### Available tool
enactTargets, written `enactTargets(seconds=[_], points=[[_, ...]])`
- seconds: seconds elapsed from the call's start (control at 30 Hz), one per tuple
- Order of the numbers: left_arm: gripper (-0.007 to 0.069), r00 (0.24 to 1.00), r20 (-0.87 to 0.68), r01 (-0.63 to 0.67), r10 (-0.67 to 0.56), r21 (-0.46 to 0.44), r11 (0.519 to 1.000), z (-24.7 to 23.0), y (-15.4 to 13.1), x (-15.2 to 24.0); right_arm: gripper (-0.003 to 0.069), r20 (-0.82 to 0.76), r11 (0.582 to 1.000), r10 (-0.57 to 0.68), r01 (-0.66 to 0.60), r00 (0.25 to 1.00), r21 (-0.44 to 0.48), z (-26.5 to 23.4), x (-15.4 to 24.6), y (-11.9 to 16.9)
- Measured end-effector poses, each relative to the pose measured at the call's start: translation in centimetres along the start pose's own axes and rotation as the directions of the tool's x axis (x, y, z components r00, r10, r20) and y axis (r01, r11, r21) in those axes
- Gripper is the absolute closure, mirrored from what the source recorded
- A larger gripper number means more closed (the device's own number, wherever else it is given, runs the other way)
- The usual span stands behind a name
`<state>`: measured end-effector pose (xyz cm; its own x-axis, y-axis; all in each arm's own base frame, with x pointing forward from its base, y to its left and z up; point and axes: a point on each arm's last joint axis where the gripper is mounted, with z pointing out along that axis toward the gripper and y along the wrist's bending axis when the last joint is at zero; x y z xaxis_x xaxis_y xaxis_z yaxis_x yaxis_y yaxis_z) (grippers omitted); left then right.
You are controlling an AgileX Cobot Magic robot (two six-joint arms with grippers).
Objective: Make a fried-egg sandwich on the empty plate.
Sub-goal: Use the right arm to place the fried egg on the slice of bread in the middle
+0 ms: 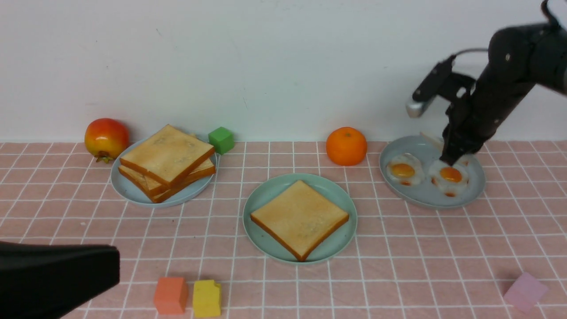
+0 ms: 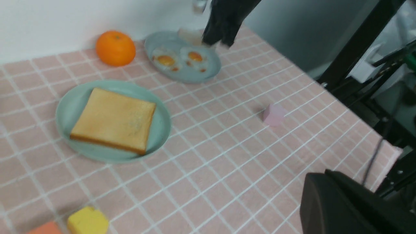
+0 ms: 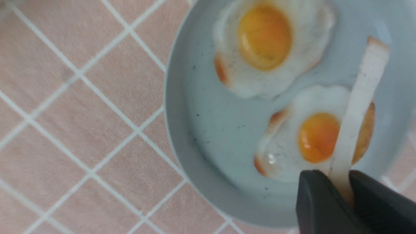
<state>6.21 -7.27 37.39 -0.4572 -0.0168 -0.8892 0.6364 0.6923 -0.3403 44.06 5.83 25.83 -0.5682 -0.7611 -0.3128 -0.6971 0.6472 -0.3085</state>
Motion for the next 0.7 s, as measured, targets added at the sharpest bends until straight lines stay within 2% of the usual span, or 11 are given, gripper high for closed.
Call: enactTargets(seconds=[0.13,0.27,0.3,0.37,0.5,0.6,0.7], points=[[0.0638,0.997,-0.055,0.046,-0.052,-0.117,0.992,0.9,0.9,0.3,0.0553,0.049,0.999,0.045,-0.045,0.998,-0.001,-4.6,-2.1,2.5],[0.0638,0.996,-0.087,0.012,-0.031,-0.217,0.976,1.8,1.7,0.4,0.0553,0.066,0.998,0.043,-0.039,0.997,-0.058,-7.0,-4.0,7.6],[0.0638,0.996,-0.088,0.012,-0.032,-0.218,0.976,1.8,1.7,0.4,0.0553,0.064,0.997,0.04,-0.036,0.997,-0.063,-7.0,-4.1,7.9],[0.0638,0.995,-0.096,-0.01,-0.013,-0.24,0.971,2.0,1.9,0.4,0.0553,0.045,0.994,-0.024,0.029,0.999,-0.108,-7.0,-5.0,12.4],[0.0638,0.995,-0.1,-0.039,0.015,-0.242,0.969,2.0,1.9,0.4,0.0553,0.044,0.985,-0.108,0.113,0.993,-0.133,-6.0,-5.8,18.4],[0.0638,0.994,-0.104,-0.05,0.025,-0.242,0.969,2.0,1.9,0.4,0.0553,0.072,0.982,-0.128,0.136,0.989,-0.127,-5.4,-6.4,20.9],[0.0638,0.994,-0.104,-0.051,0.026,-0.242,0.969,2.0,1.9,0.4,0.0553,0.129,0.981,-0.15,0.164,0.98,-0.105,-4.5,-7.4,22.1]])
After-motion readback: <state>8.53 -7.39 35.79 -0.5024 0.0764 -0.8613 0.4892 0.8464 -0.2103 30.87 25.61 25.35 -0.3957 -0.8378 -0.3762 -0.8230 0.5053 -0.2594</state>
